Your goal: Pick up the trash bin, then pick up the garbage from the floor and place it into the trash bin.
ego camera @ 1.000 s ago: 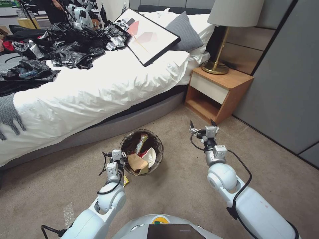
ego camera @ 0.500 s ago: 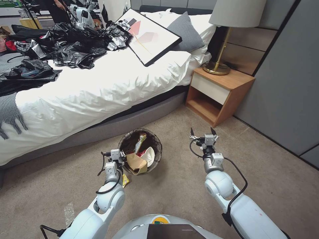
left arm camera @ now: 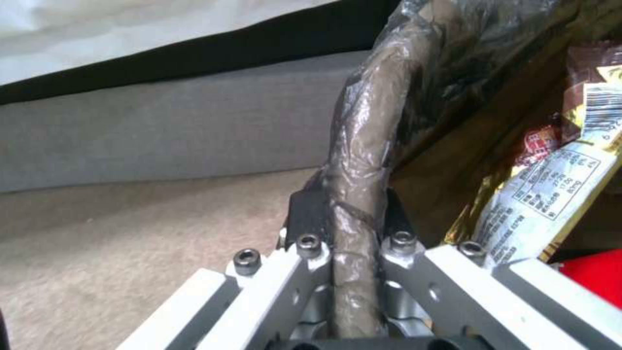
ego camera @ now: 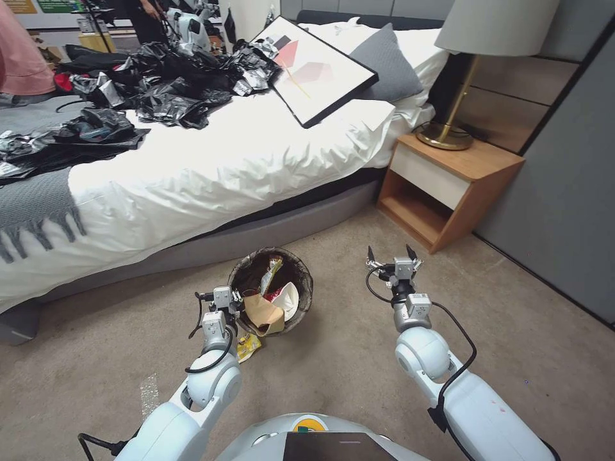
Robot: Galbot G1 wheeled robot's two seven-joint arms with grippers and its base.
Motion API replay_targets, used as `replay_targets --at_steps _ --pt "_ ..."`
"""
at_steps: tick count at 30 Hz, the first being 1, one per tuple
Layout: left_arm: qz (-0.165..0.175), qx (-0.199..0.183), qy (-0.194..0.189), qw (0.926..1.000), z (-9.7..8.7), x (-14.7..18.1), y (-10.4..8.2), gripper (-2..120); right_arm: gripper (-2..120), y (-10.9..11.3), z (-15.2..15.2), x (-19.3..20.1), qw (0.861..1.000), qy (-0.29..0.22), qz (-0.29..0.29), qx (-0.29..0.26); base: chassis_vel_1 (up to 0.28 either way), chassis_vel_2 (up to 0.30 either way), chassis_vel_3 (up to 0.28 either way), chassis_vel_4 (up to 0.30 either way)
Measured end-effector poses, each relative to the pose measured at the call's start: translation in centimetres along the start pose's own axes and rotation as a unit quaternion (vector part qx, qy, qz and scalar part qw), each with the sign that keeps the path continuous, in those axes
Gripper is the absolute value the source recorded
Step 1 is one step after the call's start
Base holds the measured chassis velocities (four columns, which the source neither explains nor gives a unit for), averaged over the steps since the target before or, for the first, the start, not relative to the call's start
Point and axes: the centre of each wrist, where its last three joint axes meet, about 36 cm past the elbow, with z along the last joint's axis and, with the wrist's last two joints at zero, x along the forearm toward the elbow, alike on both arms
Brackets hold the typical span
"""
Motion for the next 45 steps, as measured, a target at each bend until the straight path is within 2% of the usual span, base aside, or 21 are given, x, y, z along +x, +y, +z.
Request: replay_targets --at_steps 45 --pt "0.002 0.003 -0.001 1.0000 -0.14 -0.15 0.00 2 100 0.57 -0.05 -0.20 1.000 0.002 -0.002 -0.003 0.061 0.064 0.065 0.060"
